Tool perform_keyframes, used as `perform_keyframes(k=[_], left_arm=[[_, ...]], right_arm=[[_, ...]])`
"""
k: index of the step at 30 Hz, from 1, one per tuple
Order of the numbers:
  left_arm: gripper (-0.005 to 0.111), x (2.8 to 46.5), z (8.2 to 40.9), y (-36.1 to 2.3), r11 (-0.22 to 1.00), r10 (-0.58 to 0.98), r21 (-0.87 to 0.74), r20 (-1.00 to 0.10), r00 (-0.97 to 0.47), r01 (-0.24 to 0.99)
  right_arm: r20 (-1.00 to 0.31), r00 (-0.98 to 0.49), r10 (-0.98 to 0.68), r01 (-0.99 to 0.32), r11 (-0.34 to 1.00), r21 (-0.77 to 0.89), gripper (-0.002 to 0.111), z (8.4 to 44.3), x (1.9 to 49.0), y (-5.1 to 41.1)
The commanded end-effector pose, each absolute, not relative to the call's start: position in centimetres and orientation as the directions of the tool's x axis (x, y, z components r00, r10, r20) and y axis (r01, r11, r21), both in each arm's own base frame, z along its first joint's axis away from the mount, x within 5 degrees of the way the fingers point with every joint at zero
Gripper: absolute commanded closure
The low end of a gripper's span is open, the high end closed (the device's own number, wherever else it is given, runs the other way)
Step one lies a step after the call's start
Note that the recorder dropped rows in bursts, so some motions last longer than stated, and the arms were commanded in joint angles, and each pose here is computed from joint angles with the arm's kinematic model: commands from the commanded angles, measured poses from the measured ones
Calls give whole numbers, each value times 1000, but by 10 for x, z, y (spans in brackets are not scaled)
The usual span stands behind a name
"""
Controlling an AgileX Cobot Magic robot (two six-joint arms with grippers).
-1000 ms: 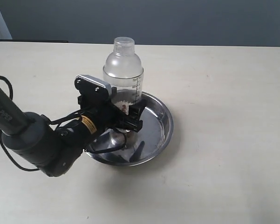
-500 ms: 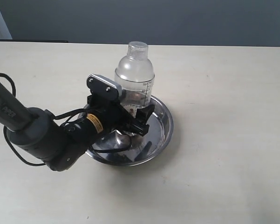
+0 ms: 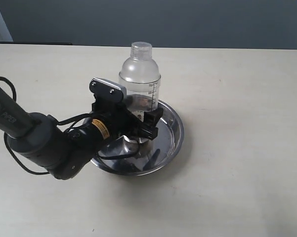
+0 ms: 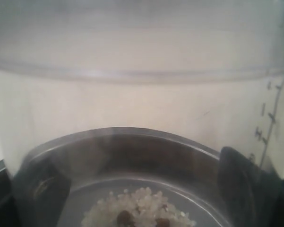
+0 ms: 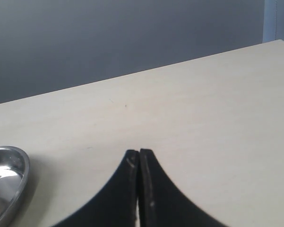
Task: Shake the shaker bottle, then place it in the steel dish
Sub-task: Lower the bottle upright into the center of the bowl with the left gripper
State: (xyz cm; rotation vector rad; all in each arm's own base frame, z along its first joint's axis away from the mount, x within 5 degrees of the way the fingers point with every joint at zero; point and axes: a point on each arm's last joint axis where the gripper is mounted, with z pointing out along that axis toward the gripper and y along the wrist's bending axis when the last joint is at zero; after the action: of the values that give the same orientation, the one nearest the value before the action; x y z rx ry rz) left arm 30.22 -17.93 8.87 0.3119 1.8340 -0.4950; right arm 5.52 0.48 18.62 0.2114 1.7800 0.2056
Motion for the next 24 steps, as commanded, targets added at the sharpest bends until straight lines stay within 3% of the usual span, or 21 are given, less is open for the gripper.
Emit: perform_keyframes(k=[1,24], left_arm=[[106,300,85,-179,878,-22,-196,-928,-373,437],[106,296,80,-182,859,44,-171,-914,-403,483]], right_arm=[[-947,-205,248,33,969,247,109,187,55,4],[-947,-205,248,33,969,247,109,187,55,4]])
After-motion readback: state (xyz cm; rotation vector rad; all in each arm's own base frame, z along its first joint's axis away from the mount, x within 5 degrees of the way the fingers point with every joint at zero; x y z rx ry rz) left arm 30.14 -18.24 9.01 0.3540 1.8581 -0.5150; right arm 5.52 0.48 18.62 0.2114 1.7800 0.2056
